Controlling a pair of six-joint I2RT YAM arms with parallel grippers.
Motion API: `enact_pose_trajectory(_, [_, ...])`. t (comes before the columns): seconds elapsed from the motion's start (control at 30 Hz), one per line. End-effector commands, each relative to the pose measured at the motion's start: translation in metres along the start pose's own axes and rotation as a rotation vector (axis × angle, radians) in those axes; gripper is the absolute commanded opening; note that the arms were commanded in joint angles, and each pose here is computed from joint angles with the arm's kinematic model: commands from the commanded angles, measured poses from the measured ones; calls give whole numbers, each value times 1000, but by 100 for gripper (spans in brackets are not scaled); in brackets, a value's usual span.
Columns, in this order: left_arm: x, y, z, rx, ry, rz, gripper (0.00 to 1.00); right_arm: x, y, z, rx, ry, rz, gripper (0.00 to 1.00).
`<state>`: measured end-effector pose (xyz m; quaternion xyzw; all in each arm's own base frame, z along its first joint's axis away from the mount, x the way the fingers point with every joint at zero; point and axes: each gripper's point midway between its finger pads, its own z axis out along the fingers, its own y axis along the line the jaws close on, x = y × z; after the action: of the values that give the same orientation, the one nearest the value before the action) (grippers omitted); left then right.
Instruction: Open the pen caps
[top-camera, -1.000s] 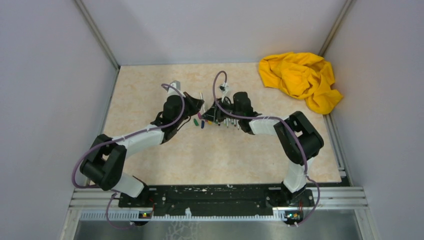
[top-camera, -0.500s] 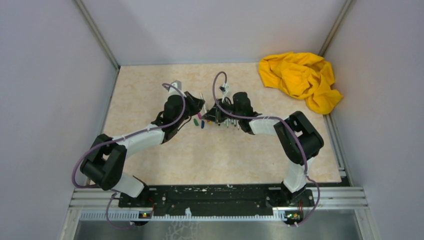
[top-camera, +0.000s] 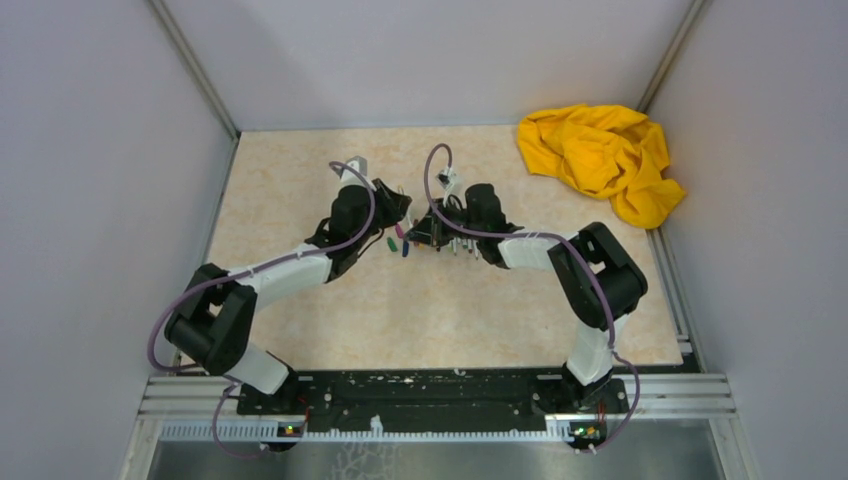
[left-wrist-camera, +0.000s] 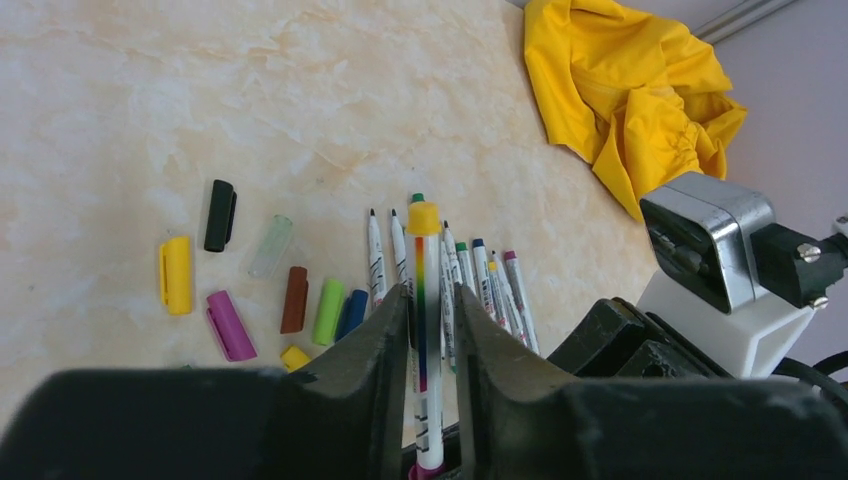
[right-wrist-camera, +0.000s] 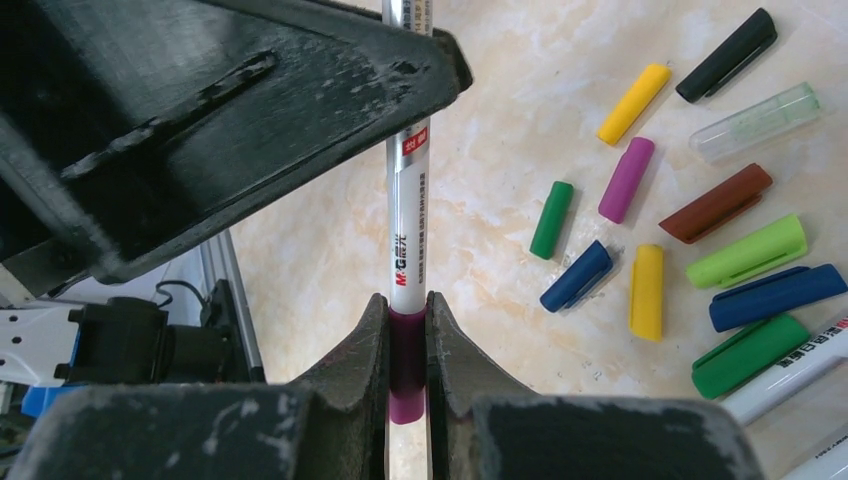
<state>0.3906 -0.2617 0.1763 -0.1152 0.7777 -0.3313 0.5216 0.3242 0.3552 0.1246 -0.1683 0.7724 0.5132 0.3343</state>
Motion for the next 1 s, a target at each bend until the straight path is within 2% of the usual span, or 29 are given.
enact_pose_trajectory(0.0, [2, -7, 6, 21, 22, 43, 19, -23, 26, 3, -69, -34, -77, 0])
enact_pose_trajectory(0.07, [4, -6, 7, 17, 33, 57, 2, -24, 26, 4, -66, -32, -78, 0])
enact_pose_trajectory(0.1, [5, -5, 8, 14, 36, 64, 0, -24, 25, 4, -65, -29, -76, 0])
enact_pose_trajectory(0.23, [4, 5, 9, -32, 26, 94, 0, -24, 25, 4, -53, -19, -79, 0])
enact_pose_trajectory(0.43, [-39, 34, 15, -197, -124, 189, 0, -10, 9, -5, 33, 16, -75, 0])
enact_pose_trajectory(0.67, [-88, 56, 28, -296, -233, 165, 0, 12, -7, -18, 90, 43, -67, 0])
enact_pose_trajectory(0.97, [-109, 68, 37, -306, -263, 157, 0, 21, -11, -21, 96, 47, -62, 0])
